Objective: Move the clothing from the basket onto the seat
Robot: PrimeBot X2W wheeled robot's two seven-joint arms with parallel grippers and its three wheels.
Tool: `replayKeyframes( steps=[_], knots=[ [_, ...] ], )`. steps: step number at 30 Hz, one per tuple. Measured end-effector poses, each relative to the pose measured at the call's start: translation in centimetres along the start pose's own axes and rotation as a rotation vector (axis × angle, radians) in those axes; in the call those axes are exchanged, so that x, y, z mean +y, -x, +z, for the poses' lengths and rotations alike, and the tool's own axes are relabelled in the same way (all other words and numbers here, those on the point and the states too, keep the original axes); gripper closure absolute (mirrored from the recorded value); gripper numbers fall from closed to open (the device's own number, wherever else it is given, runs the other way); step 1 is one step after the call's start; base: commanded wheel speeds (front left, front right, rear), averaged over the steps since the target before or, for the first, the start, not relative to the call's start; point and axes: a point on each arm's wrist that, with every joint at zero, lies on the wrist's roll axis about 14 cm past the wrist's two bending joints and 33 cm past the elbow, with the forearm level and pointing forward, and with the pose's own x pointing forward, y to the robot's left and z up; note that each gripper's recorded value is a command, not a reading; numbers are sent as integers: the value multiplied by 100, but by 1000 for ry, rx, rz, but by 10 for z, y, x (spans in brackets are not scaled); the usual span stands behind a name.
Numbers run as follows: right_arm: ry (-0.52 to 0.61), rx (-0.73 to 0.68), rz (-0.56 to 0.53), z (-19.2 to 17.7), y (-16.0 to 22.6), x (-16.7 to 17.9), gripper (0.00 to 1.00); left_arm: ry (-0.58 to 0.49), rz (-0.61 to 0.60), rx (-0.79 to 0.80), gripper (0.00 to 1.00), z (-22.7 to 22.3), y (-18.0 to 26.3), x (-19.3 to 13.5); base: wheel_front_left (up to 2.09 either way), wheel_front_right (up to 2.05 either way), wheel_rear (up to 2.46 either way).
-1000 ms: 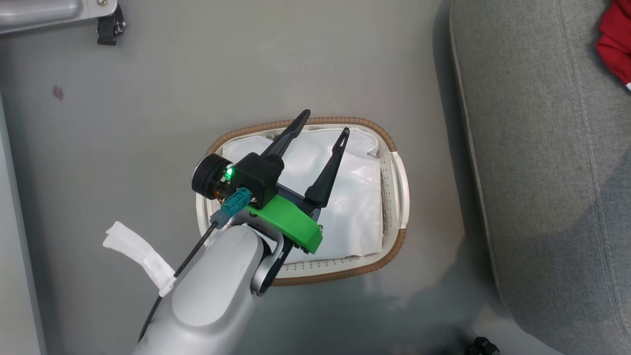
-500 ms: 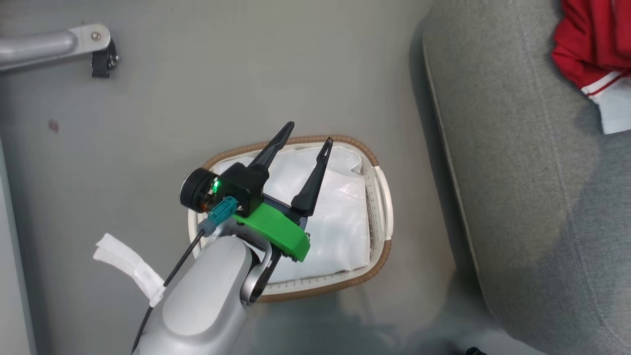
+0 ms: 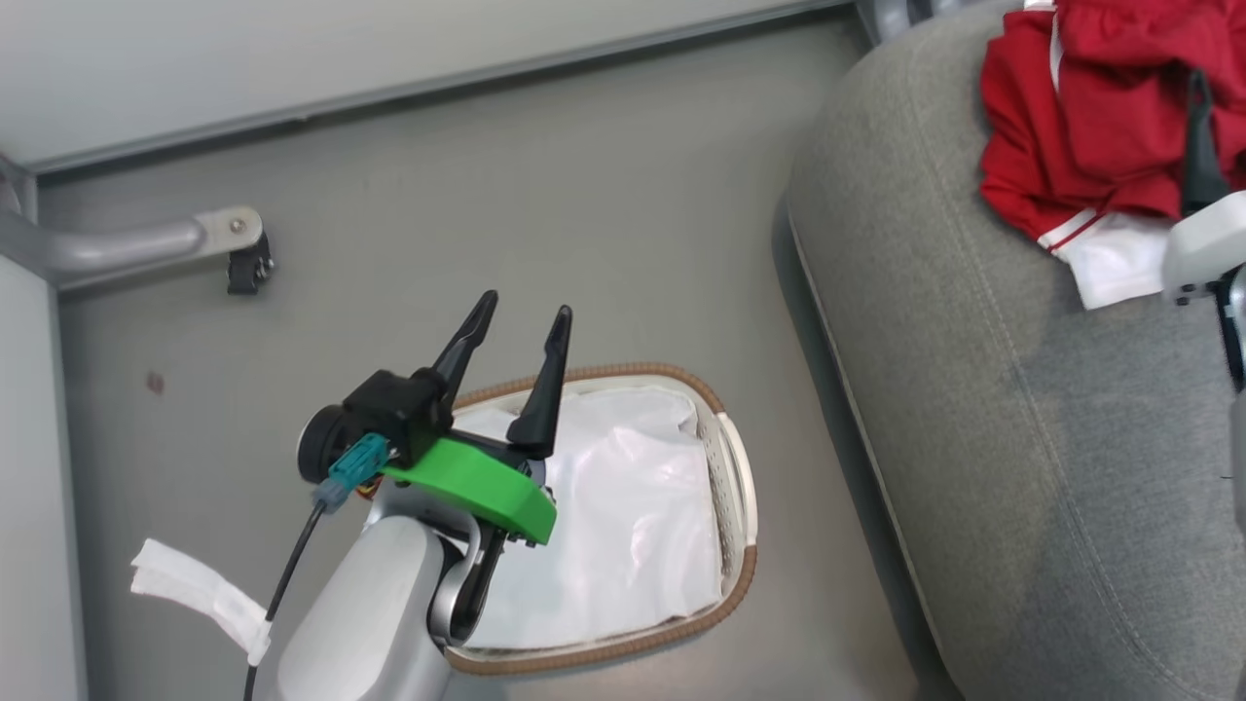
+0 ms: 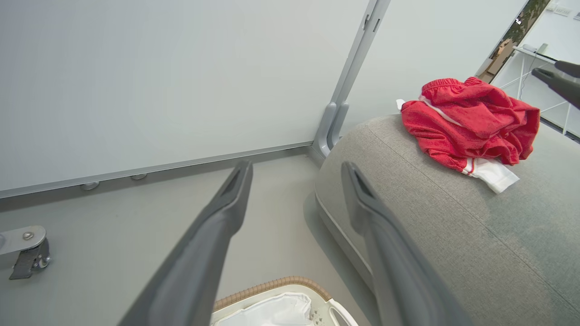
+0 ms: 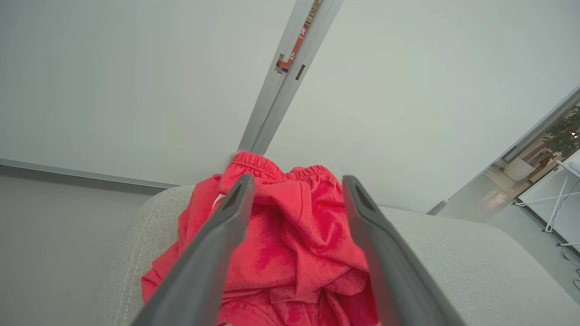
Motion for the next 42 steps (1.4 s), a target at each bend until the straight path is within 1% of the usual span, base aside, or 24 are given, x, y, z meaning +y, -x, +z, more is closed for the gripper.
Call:
replayKeyframes(
  steps=[2,8,14,19,22,28,34,42],
  knots=[
    [-24,-41,13,17,4,6,0,-7,20,-30,0,12,6,2,0,0,0],
    [-131,-139,81,57,22,42,0,-18,125,-93,0,35,39,17,0,0,0],
    [-266,-191,139,78,46,81,0,-28,271,-141,0,49,82,48,0,0,0],
    [-345,-176,192,75,69,113,0,-34,395,-183,0,58,122,72,0,0,0],
    [-378,-152,218,66,84,126,0,-30,439,-198,0,59,140,78,0,0,0],
    [-446,-104,257,49,113,142,0,-23,484,-207,0,57,163,80,0,0,0],
    [-461,-79,258,37,133,141,0,-4,508,-197,0,48,178,80,0,0,0],
    [-471,-61,259,30,145,140,0,8,494,-189,0,44,176,75,0,0,0]
  ],
)
